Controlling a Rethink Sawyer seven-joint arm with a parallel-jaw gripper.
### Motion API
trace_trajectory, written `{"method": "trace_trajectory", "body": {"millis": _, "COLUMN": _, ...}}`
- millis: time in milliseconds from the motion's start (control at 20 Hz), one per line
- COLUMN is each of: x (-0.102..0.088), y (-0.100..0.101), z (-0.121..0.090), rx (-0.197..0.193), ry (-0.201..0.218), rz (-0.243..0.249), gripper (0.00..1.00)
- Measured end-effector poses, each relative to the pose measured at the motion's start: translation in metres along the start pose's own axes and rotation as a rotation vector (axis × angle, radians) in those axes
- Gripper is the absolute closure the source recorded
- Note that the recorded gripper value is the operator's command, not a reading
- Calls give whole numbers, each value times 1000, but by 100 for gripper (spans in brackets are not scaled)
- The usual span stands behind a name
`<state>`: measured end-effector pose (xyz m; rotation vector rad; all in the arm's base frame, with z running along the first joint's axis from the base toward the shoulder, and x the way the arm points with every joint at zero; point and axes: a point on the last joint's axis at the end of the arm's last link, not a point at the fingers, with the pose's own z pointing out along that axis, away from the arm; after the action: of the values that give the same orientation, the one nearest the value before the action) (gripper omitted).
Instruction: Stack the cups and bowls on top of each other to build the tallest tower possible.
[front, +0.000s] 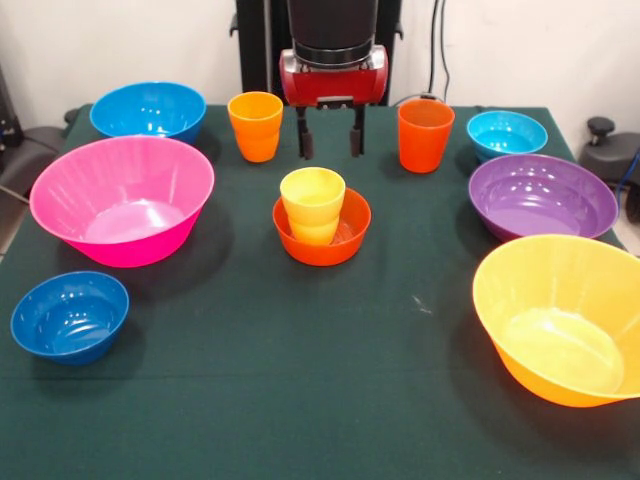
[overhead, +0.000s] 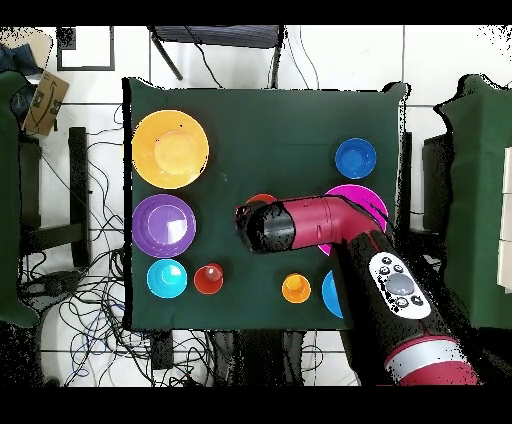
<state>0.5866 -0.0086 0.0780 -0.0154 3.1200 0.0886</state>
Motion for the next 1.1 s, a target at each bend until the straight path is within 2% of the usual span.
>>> {"method": "trace_trajectory", "body": {"millis": 550, "x": -4, "y": 10, "z": -4, "rx": -18, "ry": -10, "rz": -13, "gripper": 0}}
{"method": "trace_trajectory", "body": {"millis": 850, "x": -17, "y": 21, "z": -20, "rx": -34, "ry": -30, "rz": -18, "gripper": 0}}
{"method": "trace_trajectory", "body": {"millis": 1100, "x": -38, "y": 28, "z": -40, "rx": -33, "ry": 4, "rz": -23, "gripper": 0}}
